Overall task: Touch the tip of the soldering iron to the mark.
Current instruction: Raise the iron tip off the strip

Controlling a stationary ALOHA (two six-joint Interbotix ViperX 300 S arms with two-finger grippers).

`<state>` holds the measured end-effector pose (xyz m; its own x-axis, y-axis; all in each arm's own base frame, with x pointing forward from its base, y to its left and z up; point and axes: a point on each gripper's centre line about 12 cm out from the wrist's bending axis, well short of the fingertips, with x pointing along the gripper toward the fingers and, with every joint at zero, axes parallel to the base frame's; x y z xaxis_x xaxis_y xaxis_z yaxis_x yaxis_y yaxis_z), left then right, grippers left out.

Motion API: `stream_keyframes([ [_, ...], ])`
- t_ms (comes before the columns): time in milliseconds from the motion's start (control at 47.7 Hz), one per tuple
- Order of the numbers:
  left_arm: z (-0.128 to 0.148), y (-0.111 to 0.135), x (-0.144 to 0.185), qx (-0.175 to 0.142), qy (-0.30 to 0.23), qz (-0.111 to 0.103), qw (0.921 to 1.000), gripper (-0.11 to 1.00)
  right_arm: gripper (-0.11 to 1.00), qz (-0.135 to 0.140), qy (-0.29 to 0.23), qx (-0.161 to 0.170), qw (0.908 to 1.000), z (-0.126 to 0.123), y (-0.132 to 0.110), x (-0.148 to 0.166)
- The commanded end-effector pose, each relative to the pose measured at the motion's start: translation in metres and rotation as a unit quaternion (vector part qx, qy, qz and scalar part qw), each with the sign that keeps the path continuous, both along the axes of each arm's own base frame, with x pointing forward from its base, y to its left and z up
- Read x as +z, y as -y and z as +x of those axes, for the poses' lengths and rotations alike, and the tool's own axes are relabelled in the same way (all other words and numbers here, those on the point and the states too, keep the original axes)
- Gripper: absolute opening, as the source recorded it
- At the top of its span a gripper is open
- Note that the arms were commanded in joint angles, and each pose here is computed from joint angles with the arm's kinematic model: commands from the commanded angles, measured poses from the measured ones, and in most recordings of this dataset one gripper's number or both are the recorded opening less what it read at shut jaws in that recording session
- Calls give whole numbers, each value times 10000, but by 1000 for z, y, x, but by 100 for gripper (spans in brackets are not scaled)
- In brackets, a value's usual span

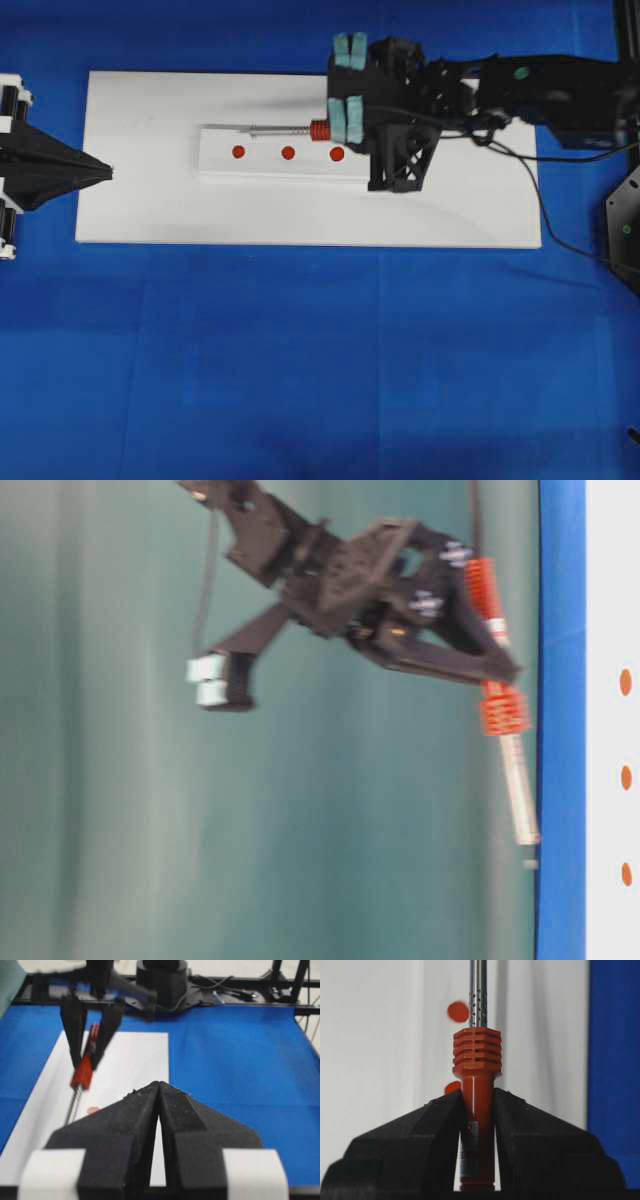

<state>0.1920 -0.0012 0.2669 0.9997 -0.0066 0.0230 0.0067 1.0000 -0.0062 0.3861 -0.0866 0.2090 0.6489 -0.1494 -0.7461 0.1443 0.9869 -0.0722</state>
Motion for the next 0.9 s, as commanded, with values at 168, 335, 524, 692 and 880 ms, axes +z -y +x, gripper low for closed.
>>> stream_keyframes([
  [168,1,0,4,7,77,-8,10000,0,6,-280,440,48,9986,-6,1,53],
  [335,1,0,4,0,77,0,10000,0,6,-268,435,37,9987,-6,1,53],
  [524,1,0,4,7,77,-8,10000,0,6,-222,273,23,9994,-10,1,47],
  [692,1,0,4,8,77,0,10000,0,6,-182,180,-17,9997,-23,-1,44],
  [880,1,0,5,8,92,-1,10000,0,6,-164,145,-74,9997,-41,-2,41],
])
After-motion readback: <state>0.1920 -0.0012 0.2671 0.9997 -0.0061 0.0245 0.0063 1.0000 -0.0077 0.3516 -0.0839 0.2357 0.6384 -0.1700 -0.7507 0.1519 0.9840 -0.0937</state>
